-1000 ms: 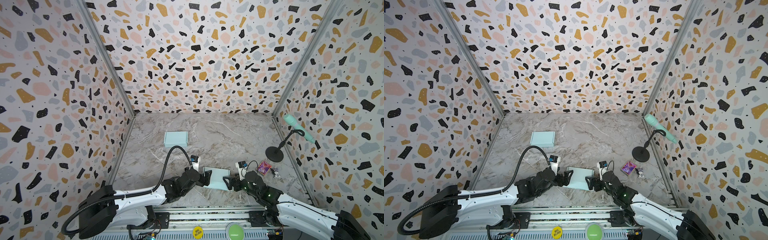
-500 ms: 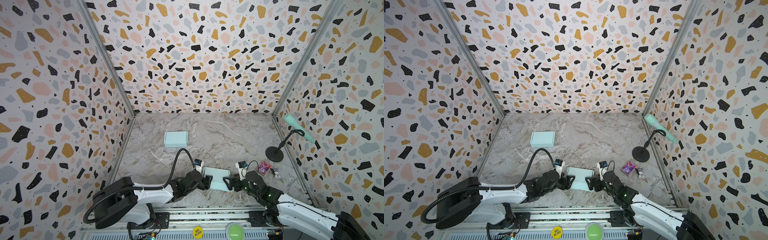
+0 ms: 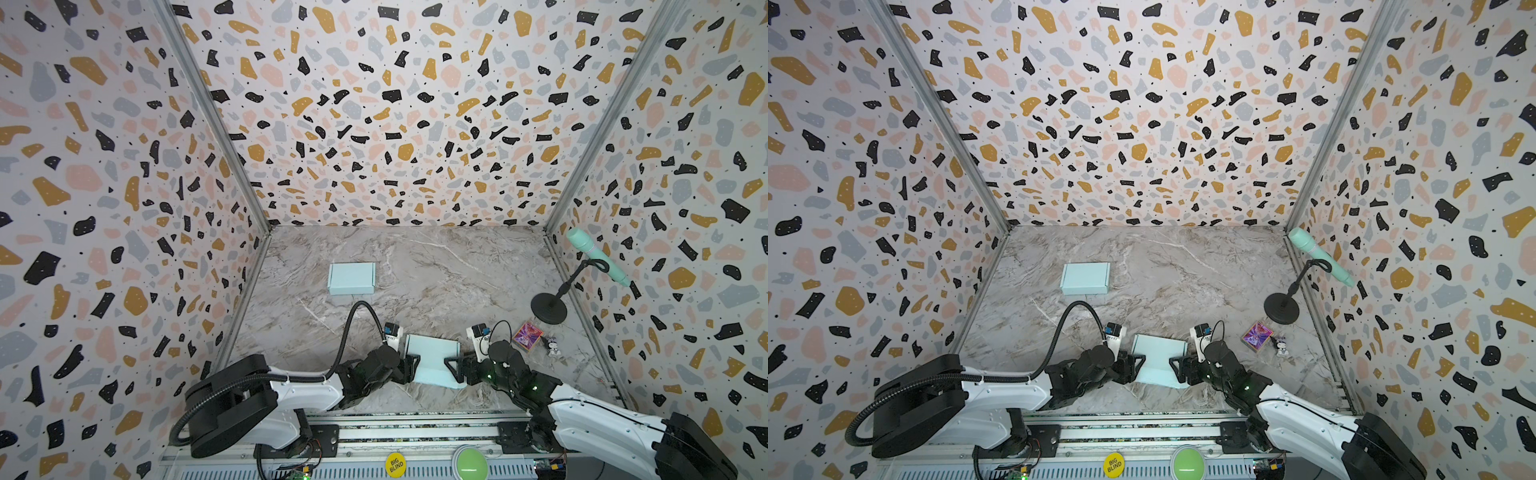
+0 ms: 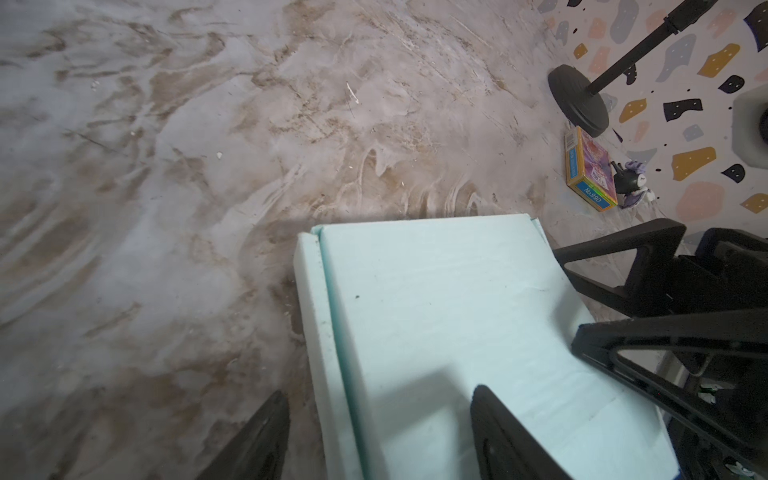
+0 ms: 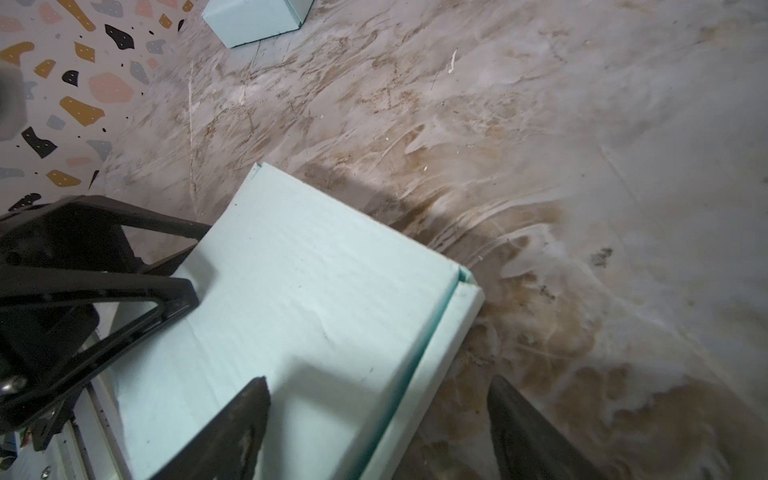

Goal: Fold the paper box

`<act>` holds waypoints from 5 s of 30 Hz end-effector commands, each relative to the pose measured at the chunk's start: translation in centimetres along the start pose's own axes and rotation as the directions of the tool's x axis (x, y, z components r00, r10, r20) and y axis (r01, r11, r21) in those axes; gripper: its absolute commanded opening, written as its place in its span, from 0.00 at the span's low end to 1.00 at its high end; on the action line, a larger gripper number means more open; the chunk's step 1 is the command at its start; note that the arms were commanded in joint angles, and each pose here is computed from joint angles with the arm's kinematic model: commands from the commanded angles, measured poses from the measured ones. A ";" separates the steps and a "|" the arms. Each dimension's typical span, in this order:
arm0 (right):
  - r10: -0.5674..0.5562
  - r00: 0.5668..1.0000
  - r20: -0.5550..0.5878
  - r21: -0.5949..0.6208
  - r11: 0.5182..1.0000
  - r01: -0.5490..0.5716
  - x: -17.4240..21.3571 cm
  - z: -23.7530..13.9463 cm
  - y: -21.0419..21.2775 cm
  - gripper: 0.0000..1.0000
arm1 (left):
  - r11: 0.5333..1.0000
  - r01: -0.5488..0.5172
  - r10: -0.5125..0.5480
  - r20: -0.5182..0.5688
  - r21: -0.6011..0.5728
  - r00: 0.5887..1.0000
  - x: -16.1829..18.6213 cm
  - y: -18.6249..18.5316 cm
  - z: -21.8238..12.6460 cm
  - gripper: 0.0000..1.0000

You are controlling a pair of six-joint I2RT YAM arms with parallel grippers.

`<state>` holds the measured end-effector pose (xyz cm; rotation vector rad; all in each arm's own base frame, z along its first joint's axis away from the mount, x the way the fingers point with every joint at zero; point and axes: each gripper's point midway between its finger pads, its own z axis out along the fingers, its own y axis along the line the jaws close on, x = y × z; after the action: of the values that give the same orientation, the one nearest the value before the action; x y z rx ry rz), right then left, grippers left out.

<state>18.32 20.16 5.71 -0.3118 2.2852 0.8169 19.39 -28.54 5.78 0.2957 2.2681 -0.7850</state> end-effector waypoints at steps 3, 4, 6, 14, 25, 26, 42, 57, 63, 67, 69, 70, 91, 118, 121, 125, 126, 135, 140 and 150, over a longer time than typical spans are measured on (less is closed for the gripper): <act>0.001 1.000 0.001 0.007 1.000 -0.001 0.2 0.1 -0.3 0.82 | 1.000 0.002 -0.002 -0.008 -0.014 1.000 0.8 0.9 -0.1 0.67; -0.001 1.000 -0.002 0.008 1.000 0.001 0.3 0.1 -0.3 0.82 | 1.000 0.001 -0.001 -0.010 -0.014 1.000 0.8 0.9 -0.1 0.66; -0.003 1.000 -0.004 0.011 1.000 0.004 0.3 0.2 -0.4 0.80 | 1.000 -0.001 0.001 -0.016 -0.017 1.000 1.0 1.0 -0.1 0.65; -0.014 1.000 -0.008 0.005 1.000 0.014 0.2 0.6 -0.3 0.69 | 1.000 -0.004 0.003 -0.026 -0.025 1.000 1.5 1.5 0.0 0.58; -0.031 1.000 0.002 -0.013 0.999 0.031 -0.6 1.3 0.3 0.61 | 1.000 0.000 -0.001 -0.016 -0.023 1.000 1.4 1.5 -0.2 0.45; -0.036 0.999 0.001 -0.018 0.999 0.036 -0.7 1.4 0.4 0.61 | 1.000 0.001 -0.002 -0.014 -0.025 1.000 1.3 1.5 -0.2 0.45; -0.089 0.996 -0.004 -0.117 0.989 0.088 -3.8 4.7 3.8 0.59 | 0.996 0.039 -0.034 0.063 -0.082 0.997 -0.8 3.8 -1.2 0.40; -0.102 0.995 0.016 -0.016 0.995 0.102 -4.8 3.5 2.5 0.79 | 0.992 0.048 -0.039 0.073 -0.120 0.997 -1.2 5.5 -2.1 0.39; -0.103 0.995 0.001 0.003 0.995 0.103 -4.5 2.1 2.3 0.81 | 0.990 0.078 -0.057 0.182 -0.114 0.982 -3.8 5.3 -5.4 0.42; -0.098 0.995 -0.004 -0.006 0.995 0.098 -4.0 0.7 2.9 0.80 | 0.993 0.061 -0.046 0.151 -0.101 0.988 -3.7 4.5 -6.6 0.44; -0.097 0.995 -0.021 -0.018 0.995 0.096 -3.5 0.3 3.3 0.80 | 0.995 0.052 -0.040 0.137 -0.088 0.990 -3.3 3.9 -6.8 0.45; -0.097 0.995 -0.034 -0.022 0.995 0.096 -3.1 0.0 3.5 0.79 | 0.995 0.045 -0.034 0.128 -0.088 0.991 -3.0 3.6 -6.8 0.46; -0.051 0.992 -0.115 -0.076 0.996 0.042 0.5 0.1 5.3 0.74 | 0.999 0.032 -0.031 0.035 -0.015 0.999 0.7 0.3 -5.4 0.52; -0.039 0.988 -0.151 -0.112 0.993 0.022 2.4 0.8 6.1 0.74 | 0.996 0.082 -0.082 0.005 0.033 0.997 3.1 -0.2 -4.2 0.56; -0.039 0.988 -0.149 -0.122 0.992 0.021 2.3 0.8 6.4 0.74 | 0.996 0.079 -0.079 0.005 0.034 0.997 3.1 -0.5 -4.1 0.55; -0.040 0.988 -0.149 -0.143 0.990 0.018 2.2 0.9 7.0 0.73 | 0.997 0.074 -0.074 0.000 0.035 0.997 3.2 -0.7 -3.9 0.54; -0.036 0.988 -0.147 -0.148 0.989 0.014 2.2 0.9 7.1 0.73 | 0.997 0.074 -0.074 -0.001 0.035 0.997 3.2 -0.8 -3.8 0.54; -0.032 0.989 -0.147 -0.148 0.989 0.010 2.3 0.8 7.0 0.73 | 0.997 0.076 -0.076 0.001 0.034 0.997 3.2 -0.9 -3.9 0.53; -0.020 0.990 -0.140 -0.171 0.985 -0.004 2.1 0.6 7.5 0.72 | 0.996 0.074 -0.075 0.005 0.043 0.997 3.0 -1.3 -4.1 0.53; -0.008 0.991 -0.133 -0.156 0.988 -0.013 2.3 0.5 7.0 0.72 | 0.997 0.068 -0.068 0.007 0.036 0.998 3.0 -1.4 -4.0 0.53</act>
<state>14.03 25.49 6.49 -0.4498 2.3777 0.9717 14.18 -25.86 4.77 0.2548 2.3194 -0.7916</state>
